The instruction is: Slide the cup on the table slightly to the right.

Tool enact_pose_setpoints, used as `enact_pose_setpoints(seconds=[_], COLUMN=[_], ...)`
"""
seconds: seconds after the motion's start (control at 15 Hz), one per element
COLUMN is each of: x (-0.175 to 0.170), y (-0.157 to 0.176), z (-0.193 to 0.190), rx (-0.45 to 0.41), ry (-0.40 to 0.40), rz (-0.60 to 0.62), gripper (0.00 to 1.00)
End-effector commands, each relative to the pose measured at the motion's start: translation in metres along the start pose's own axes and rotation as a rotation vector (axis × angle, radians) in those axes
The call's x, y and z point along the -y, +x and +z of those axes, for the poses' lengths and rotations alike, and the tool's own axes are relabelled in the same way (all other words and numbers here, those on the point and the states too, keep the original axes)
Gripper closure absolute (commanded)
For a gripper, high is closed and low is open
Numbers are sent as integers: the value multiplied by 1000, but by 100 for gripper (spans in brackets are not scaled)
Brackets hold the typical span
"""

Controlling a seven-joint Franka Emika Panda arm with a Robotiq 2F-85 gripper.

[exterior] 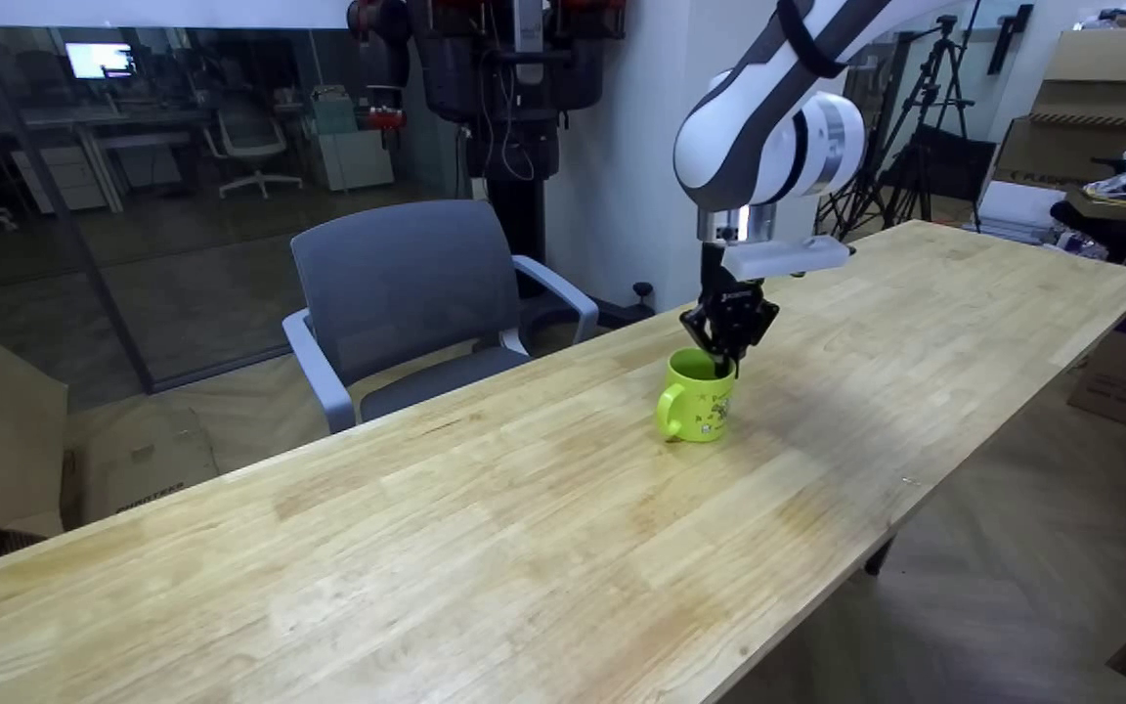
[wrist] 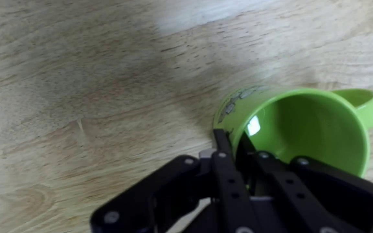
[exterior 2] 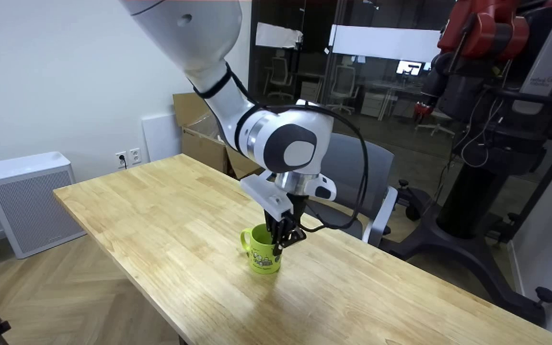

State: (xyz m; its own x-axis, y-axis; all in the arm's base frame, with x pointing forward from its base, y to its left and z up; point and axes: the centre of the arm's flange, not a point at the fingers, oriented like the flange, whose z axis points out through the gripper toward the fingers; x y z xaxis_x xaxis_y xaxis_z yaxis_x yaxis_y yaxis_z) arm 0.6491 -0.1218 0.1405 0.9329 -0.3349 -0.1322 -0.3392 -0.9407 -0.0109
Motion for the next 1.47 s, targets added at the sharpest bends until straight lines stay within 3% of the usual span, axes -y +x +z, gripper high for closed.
enact_pose_setpoints(seconds=[0.0, 0.47, 0.93, 1.4], x=[-12, -66, -86, -86], y=[20, 25, 26, 26], z=[-11, -19, -12, -13], rx=[-22, -55, -75, -69], ry=[60, 128, 130, 137], rz=[185, 496, 821, 964], gripper=[97, 97, 97, 97])
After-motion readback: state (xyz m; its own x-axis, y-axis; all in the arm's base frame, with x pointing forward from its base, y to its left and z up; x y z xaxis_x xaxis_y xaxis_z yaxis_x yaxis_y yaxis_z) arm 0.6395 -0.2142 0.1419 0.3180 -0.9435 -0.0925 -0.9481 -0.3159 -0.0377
